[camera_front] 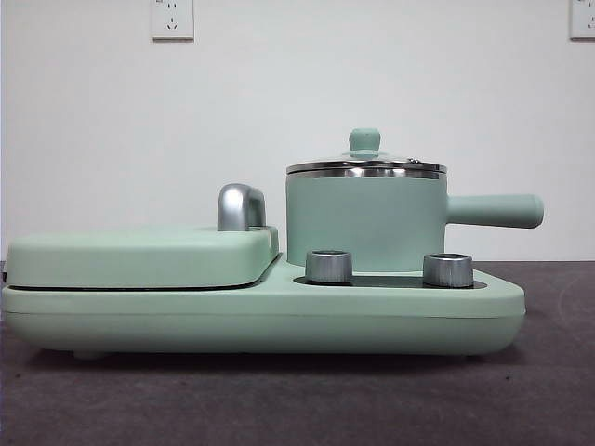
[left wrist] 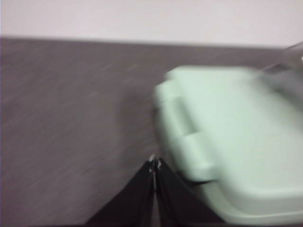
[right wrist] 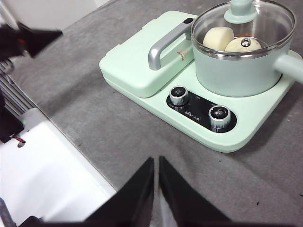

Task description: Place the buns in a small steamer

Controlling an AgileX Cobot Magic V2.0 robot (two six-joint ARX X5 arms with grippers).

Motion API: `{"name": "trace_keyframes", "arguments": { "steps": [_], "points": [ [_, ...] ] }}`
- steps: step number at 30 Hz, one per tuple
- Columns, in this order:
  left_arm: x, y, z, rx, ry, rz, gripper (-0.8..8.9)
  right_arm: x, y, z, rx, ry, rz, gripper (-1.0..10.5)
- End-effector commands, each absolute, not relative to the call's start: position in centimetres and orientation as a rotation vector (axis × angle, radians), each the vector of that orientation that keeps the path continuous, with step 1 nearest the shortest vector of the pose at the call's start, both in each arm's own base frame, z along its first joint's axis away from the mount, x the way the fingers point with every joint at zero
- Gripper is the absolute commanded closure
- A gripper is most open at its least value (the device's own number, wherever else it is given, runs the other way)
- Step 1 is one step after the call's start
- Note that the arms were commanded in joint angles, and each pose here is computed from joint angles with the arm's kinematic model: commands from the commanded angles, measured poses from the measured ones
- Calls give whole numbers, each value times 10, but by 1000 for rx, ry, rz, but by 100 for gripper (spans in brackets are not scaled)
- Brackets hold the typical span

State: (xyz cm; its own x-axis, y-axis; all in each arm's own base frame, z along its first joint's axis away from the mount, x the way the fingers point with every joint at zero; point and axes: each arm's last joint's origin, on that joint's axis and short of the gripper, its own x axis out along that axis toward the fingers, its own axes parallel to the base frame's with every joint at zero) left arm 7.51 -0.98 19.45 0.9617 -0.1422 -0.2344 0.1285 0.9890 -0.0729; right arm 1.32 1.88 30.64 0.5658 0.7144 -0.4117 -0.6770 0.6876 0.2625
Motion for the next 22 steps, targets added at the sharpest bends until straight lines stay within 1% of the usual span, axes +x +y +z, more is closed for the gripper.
{"name": "trace_keyframes", "arguments": {
  "steps": [1, 6, 10, 16, 22],
  "points": [
    [83, -8, 180, -31, 216, -97, 807, 13, 19, 310, 85, 503, 824, 932],
    [93, -6, 162, -34, 155, -72, 806, 13, 18, 310, 83, 502, 815, 932],
    [95, -4, 149, -35, 183, -54, 807, 13, 18, 310, 83, 502, 814, 932],
    [95, -4, 149, 11, 180, -48, 806, 13, 18, 310, 83, 502, 814, 932],
    [96, -3, 150, 13, 177, -45, 807, 13, 18, 310, 83, 502, 814, 932]
  ]
}}
